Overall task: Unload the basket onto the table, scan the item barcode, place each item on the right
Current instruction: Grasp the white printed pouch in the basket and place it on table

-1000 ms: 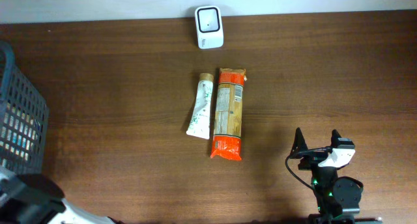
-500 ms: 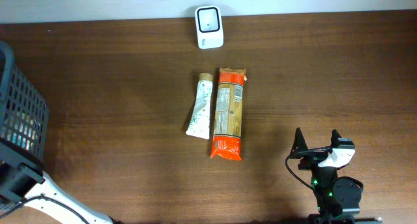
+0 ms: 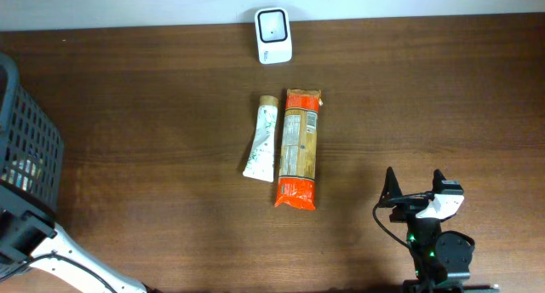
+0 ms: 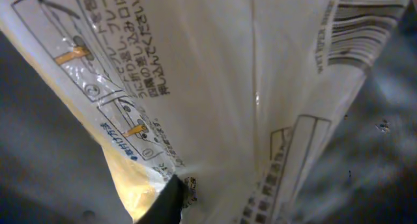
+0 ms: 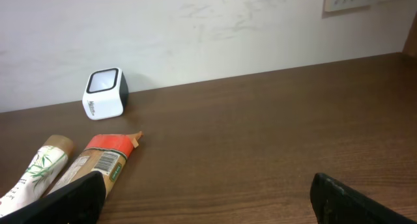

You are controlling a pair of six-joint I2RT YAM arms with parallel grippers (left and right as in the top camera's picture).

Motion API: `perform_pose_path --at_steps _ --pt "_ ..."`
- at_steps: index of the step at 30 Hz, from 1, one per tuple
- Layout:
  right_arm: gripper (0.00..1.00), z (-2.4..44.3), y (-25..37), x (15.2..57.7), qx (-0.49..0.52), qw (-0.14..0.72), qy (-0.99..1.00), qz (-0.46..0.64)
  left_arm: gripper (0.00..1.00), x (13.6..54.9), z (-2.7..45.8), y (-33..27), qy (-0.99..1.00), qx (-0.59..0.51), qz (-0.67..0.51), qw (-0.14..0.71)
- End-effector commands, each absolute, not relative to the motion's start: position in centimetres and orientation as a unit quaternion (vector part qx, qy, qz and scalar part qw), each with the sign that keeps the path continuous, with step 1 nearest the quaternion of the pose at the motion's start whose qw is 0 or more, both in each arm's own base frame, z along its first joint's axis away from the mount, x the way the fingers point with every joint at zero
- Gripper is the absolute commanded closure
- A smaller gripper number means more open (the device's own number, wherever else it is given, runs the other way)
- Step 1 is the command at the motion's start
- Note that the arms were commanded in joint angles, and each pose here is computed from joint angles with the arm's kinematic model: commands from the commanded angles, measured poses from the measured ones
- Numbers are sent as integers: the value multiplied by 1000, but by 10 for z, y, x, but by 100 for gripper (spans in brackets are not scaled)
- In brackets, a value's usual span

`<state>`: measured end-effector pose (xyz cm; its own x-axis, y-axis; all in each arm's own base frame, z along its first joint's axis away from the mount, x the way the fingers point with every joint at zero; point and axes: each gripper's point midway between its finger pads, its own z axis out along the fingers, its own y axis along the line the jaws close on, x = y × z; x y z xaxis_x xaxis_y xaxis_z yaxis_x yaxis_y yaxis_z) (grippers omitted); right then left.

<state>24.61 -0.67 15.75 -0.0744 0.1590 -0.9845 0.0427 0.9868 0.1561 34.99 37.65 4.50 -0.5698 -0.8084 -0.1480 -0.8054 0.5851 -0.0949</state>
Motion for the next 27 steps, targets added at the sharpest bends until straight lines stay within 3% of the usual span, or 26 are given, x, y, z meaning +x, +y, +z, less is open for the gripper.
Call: perform_pose_path --at_steps 1,4,11,15,17,21,27 --pt "1 154 -9 246 74 676 732 41 93 351 37 363 893 -444 -31 71" --pt "1 154 -9 246 74 676 732 41 98 354 88 368 892 -437 -14 111" --pt "2 154 -9 246 74 676 732 41 100 341 302 353 860 -404 67 303" --pt "1 154 -9 246 74 676 732 41 99 308 414 298 827 -366 103 413" --pt "1 154 -9 246 74 676 732 41 98 303 441 265 825 -341 100 440" --pt "1 154 -9 246 74 676 732 41 97 321 448 181 859 -258 49 440" --pt "1 154 -9 246 74 676 732 41 95 382 359 61 943 -117 -42 308"
